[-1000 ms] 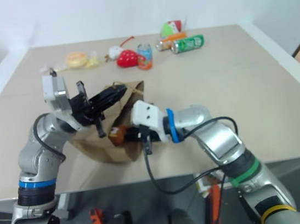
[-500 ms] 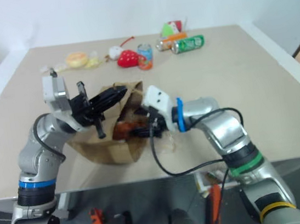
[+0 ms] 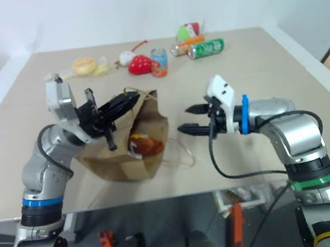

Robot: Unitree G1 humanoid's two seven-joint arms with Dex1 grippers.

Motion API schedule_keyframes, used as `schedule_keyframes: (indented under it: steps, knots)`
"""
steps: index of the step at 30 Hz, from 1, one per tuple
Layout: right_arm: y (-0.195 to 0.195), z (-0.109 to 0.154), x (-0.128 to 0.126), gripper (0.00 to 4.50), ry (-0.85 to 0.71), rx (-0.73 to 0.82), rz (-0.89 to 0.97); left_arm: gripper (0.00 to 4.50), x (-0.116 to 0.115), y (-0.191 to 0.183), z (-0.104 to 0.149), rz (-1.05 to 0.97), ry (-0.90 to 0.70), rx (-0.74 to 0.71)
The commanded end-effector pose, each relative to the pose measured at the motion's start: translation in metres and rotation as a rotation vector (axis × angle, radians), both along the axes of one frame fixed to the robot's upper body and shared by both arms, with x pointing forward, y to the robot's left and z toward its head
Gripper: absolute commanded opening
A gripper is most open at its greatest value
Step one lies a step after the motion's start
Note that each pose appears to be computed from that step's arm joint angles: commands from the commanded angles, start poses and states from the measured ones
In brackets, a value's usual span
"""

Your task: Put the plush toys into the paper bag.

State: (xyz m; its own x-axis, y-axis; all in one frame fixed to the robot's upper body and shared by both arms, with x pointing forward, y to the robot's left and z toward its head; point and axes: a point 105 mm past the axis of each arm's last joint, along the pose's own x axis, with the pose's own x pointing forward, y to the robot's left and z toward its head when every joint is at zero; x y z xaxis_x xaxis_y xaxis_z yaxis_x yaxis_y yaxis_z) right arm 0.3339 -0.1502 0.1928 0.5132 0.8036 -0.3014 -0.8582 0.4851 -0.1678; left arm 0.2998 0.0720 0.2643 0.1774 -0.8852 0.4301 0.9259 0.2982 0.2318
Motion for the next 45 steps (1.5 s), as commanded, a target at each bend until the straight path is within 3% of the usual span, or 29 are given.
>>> schedule_keyframes:
  steps: [1,6,12,21,32,38,43,45]
  knots:
    - [-0.022,0.002,0.001,3.41,-0.037,-0.057,-0.059,0.00,0.001,0.007,0.020,0.019,-0.019,-0.074]
    - [-0.021,-0.033,-0.027,3.41,0.063,-0.185,0.035,0.00,0.005,0.013,0.029,0.037,0.010,-0.127]
    - [-0.017,-0.019,-0.050,3.41,0.032,-0.205,0.097,0.00,0.005,0.014,0.026,0.041,0.014,-0.115]
    - [-0.021,-0.002,-0.026,3.41,-0.110,-0.234,-0.017,0.00,0.003,0.008,0.024,0.012,0.008,-0.098]
    - [-0.002,-0.013,-0.041,3.41,-0.093,-0.281,0.077,0.00,0.002,0.008,0.026,0.014,0.006,-0.103]
    - [-0.004,-0.016,-0.026,3.41,-0.132,-0.310,0.023,0.00,0.002,0.007,0.028,0.013,0.007,-0.107]
    - [-0.004,-0.026,-0.020,2.00,-0.124,-0.316,0.005,0.00,0.002,0.006,0.028,0.010,0.007,-0.108]
    - [-0.005,-0.030,-0.020,1.22,-0.115,-0.318,0.004,0.00,0.002,0.006,0.028,0.010,0.007,-0.109]
